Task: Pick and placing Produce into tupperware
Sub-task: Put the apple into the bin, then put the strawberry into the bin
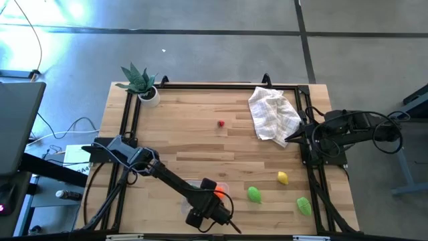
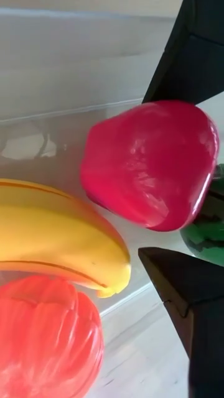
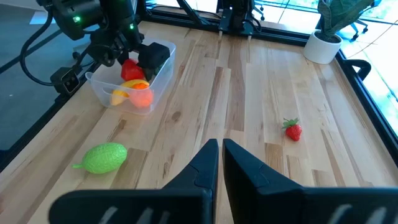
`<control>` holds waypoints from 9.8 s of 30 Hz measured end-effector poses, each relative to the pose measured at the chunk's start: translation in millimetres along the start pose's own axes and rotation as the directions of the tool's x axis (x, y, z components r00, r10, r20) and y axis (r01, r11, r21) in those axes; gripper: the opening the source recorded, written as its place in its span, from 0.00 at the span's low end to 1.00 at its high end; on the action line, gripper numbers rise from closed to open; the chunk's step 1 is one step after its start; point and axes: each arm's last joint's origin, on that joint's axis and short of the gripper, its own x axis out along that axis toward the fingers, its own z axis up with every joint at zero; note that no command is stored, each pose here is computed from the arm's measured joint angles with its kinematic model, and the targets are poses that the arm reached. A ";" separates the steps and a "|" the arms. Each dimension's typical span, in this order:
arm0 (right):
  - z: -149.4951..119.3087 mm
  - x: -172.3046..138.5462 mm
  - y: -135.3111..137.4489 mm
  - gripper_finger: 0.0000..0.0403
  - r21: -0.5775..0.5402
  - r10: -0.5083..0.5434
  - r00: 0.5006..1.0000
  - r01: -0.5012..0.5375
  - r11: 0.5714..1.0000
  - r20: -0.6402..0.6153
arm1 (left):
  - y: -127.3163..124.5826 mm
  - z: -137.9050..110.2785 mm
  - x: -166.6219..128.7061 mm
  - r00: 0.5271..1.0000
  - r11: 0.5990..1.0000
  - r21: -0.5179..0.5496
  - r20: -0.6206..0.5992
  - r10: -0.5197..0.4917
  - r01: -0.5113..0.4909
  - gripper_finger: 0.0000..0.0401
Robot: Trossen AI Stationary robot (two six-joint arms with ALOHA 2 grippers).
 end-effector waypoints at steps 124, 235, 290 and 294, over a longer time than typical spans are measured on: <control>-0.1 -0.1 0.0 0.04 0.000 0.000 1.000 0.000 1.000 0.000 | 381.3 -90.0 20.0 0.981 0.826 -0.546 0.188 -0.043 0.141 0.47; -0.1 0.0 0.0 0.04 0.000 0.000 1.000 0.000 1.000 0.000 | 338.2 -62.8 19.0 0.997 0.889 0.456 0.082 0.007 -0.044 0.47; -0.1 0.0 0.0 0.04 0.000 0.000 1.000 0.000 1.000 0.000 | 318.8 -49.6 27.6 0.999 0.824 0.564 0.024 0.045 -0.051 0.47; -0.1 0.0 0.0 0.04 0.000 0.000 1.000 0.000 1.000 0.000 | 318.7 -49.1 33.8 0.999 0.833 0.552 0.008 0.036 -0.035 0.47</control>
